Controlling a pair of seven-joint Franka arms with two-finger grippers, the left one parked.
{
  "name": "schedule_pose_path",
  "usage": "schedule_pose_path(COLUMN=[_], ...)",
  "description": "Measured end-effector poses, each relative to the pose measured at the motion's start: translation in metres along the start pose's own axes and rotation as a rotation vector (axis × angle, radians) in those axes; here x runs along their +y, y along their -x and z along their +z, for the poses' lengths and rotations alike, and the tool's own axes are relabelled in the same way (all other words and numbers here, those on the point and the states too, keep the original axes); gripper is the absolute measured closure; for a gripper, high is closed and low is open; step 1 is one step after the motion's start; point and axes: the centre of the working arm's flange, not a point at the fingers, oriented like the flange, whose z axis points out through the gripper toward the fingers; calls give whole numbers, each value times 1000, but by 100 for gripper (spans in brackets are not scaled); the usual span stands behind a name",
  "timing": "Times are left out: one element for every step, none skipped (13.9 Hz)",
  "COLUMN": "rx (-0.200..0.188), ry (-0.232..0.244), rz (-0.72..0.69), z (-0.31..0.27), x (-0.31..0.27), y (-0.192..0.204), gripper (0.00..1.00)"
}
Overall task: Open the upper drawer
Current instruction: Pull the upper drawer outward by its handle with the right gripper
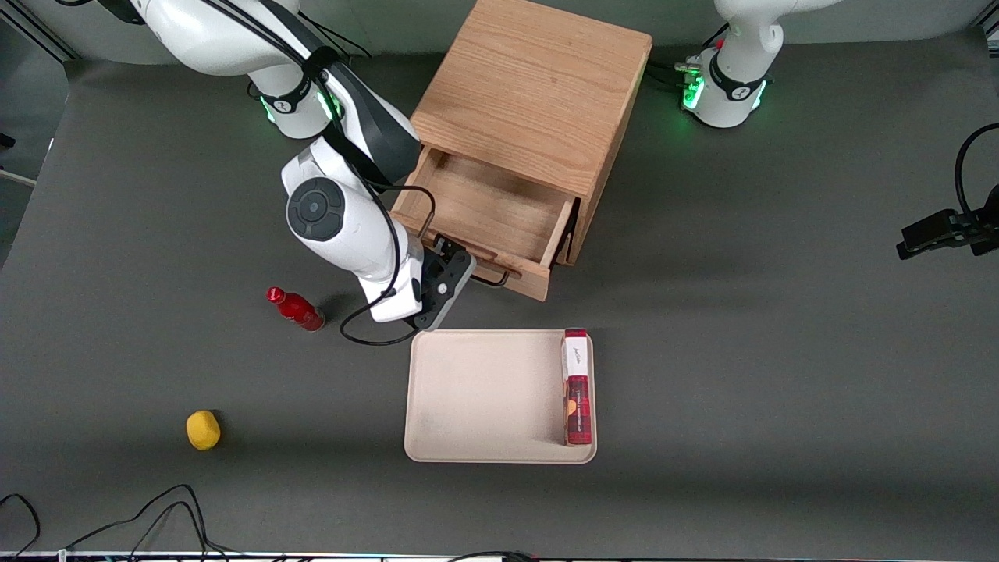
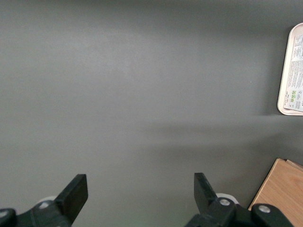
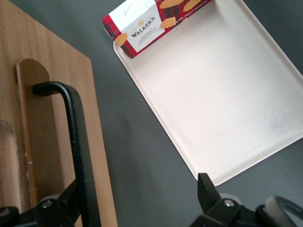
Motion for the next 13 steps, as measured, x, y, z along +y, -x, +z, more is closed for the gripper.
schedule_pose_path(rx=[0,1,3,5,7,7,7,8,10,13,16,19,22], ry=[4,6,7,7,9,13,18,20,21,22,23,23,24], rz=[0,2,5,9,12,13,14,17,21,26,32,37,42], z=[0,-1,-1,-1,-1,-1,-2,-2,-2,-3,-4,-4,-4], x=[2,5,8,11,15,18,22,25,28,32,37,42,46], y=[0,0,0,0,0,0,0,1,1,1,2,2,2], gripper=[0,0,0,0,0,0,0,0,0,0,0,0,0])
